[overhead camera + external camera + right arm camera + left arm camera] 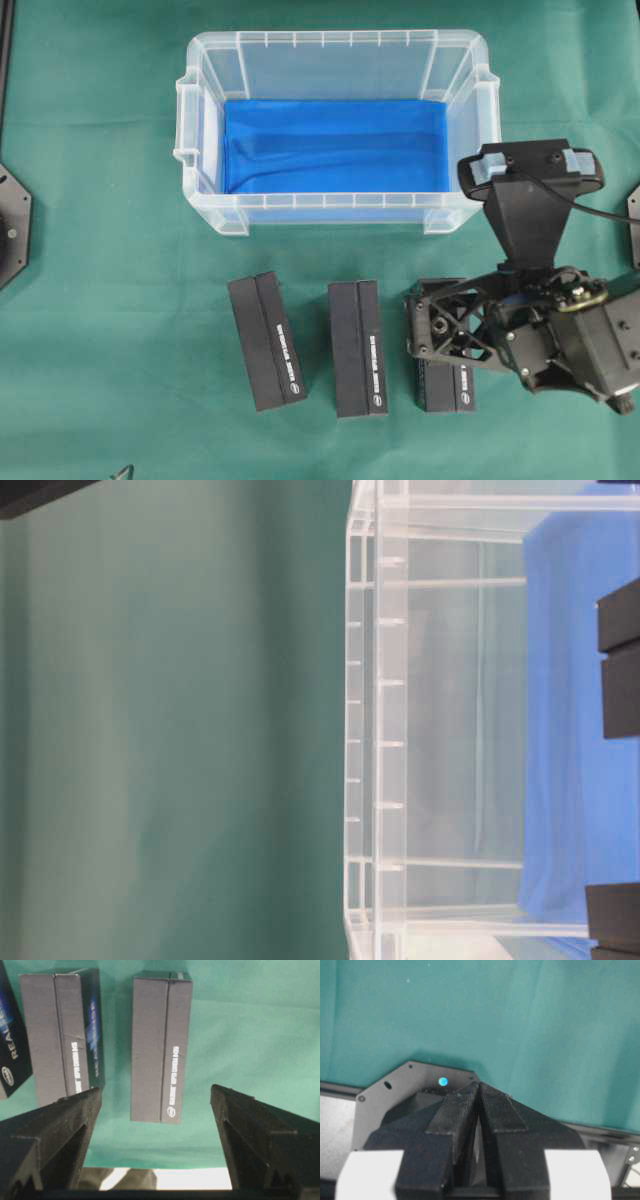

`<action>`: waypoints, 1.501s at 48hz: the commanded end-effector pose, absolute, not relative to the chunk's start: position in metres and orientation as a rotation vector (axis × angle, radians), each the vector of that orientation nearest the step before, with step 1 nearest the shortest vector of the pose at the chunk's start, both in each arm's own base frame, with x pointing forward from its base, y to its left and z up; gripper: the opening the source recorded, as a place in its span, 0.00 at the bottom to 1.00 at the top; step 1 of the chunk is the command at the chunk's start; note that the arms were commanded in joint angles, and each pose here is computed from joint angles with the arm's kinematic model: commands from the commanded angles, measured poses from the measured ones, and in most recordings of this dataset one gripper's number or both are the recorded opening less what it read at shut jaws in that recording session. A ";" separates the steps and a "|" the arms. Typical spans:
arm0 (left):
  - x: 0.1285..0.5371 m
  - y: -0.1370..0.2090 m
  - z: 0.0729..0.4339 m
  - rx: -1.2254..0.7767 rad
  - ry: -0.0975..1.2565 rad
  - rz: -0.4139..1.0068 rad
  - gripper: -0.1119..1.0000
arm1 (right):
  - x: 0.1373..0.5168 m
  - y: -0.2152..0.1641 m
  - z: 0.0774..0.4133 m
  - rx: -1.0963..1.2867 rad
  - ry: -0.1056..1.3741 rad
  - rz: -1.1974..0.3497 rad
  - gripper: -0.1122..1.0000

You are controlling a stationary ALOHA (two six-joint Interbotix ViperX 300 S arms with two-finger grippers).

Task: Take the box out of the case with the right arm.
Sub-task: 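Open the right gripper and pull it away from the box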

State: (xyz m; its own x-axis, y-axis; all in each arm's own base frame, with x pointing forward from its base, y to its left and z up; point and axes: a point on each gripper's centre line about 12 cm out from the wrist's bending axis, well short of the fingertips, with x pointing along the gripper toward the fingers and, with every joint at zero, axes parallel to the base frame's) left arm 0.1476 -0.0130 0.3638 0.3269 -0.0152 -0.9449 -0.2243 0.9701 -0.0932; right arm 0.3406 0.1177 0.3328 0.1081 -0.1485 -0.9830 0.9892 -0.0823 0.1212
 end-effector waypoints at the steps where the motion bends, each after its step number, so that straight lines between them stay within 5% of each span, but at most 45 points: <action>1: 0.149 -0.013 0.367 -0.219 1.222 0.137 0.10 | 0.338 0.115 0.347 1.245 0.956 -1.225 0.87; 48: 0.147 -0.013 0.367 -0.222 1.216 0.136 0.10 | 0.239 0.095 0.330 1.266 0.978 -1.237 0.87; 72: 0.147 -0.013 0.366 -0.222 1.220 0.138 0.10 | 0.234 0.067 0.330 1.257 0.952 -1.249 0.83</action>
State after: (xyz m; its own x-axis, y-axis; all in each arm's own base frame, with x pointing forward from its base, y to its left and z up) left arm 0.1458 -0.0128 0.3639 0.3312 -0.0157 -0.9434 -0.2239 0.9700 -0.0947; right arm 0.2362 0.0766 0.3223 0.0999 -0.1452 -0.9843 0.9881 -0.1019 0.1154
